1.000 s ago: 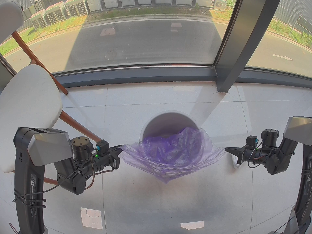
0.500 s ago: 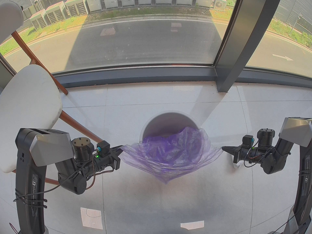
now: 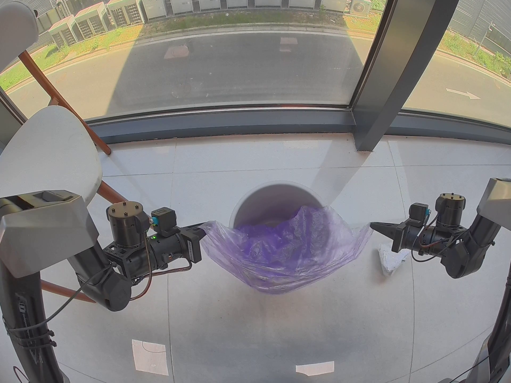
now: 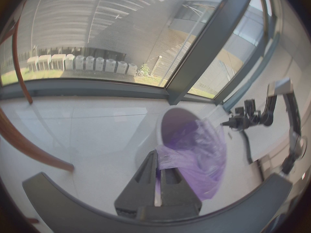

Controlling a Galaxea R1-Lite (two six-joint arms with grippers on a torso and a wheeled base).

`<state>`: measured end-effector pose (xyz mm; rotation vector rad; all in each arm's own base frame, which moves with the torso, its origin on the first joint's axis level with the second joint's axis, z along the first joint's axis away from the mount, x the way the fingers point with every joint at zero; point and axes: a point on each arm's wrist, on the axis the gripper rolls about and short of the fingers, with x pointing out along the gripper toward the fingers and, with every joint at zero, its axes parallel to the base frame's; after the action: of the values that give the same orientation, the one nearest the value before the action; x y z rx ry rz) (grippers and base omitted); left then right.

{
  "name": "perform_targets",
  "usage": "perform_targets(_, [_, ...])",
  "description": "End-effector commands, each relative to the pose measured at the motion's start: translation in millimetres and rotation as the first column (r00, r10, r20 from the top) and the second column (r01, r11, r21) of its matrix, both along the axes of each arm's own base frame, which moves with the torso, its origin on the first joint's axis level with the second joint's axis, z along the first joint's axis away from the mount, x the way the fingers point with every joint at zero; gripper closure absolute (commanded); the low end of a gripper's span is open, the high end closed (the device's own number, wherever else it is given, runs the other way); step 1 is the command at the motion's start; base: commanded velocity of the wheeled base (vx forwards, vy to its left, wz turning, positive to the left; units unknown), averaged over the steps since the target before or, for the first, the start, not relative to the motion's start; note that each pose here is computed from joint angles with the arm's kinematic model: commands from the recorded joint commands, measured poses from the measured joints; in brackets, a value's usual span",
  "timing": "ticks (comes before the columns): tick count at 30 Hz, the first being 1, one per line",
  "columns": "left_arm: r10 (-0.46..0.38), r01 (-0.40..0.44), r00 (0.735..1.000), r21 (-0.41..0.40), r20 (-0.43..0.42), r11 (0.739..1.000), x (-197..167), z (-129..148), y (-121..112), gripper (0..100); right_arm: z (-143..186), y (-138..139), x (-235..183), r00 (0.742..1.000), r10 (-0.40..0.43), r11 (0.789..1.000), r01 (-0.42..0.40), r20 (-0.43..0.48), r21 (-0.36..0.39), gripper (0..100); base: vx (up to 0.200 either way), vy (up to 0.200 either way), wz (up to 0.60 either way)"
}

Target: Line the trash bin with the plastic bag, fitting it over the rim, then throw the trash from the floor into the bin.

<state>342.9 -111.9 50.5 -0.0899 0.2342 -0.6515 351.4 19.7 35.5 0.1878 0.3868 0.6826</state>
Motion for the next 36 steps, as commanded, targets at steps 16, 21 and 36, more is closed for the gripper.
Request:
perform_targets(16, [-0.215,-0.009,0.945,-0.674,-0.248,0.738,-76,96,-30,100,52,26,-67,0.999,0.038,0.999,-0.038,0.034,0.014,100,0.000,0.000,0.00])
perform_targets(21, [-0.270,-0.095,0.903,-0.769,-0.333,0.632,-75,100,-30,100,53,25,-71,0.999,0.037,0.999,-0.037,0.011,0.012,100,0.000,0.000,0.00])
perform_targets(36, [-0.261,-0.009,0.822,-0.471,-0.505,0.882,-104,12,-16,100,46,31,-67,0.999,0.043,0.999,-0.043,-0.007,0.006,100,0.000,0.000,0.00])
